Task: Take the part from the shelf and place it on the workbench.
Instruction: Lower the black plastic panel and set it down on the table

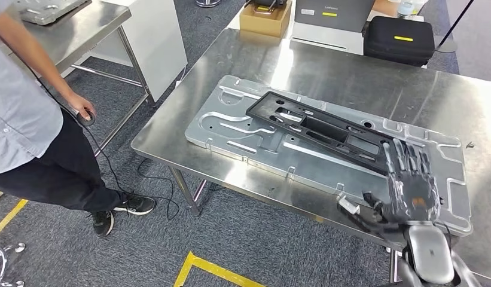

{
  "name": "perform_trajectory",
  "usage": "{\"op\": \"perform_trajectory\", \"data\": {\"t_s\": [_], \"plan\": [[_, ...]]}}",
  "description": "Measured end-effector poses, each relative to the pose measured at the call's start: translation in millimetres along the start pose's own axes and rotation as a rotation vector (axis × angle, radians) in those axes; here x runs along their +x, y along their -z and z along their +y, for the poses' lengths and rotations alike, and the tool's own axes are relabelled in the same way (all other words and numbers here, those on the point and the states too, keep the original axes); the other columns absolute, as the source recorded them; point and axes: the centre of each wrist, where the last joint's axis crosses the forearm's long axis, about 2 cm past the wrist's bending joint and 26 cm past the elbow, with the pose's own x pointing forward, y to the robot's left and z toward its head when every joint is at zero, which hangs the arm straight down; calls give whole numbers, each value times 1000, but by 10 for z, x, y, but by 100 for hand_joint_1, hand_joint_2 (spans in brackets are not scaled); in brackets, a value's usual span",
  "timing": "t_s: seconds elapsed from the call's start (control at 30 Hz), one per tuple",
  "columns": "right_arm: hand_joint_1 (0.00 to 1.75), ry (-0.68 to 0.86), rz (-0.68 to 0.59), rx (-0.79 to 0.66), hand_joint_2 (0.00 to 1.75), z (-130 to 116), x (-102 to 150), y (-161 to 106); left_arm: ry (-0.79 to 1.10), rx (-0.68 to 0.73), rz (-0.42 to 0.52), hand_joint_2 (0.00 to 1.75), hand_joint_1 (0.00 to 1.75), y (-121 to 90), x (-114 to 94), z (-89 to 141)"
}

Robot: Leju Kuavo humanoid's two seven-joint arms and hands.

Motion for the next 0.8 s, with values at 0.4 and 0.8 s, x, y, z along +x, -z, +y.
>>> {"op": "perform_trajectory", "data": {"t_s": [0.4,0.8], "plan": [[0,484,62,-474,175,-515,355,-597,-8,46,20,0,0,-10,-10,-8],[0,638,173,-538,175,-496,510,-761,-20,59,30,0,0,-13,3,-23]]}}
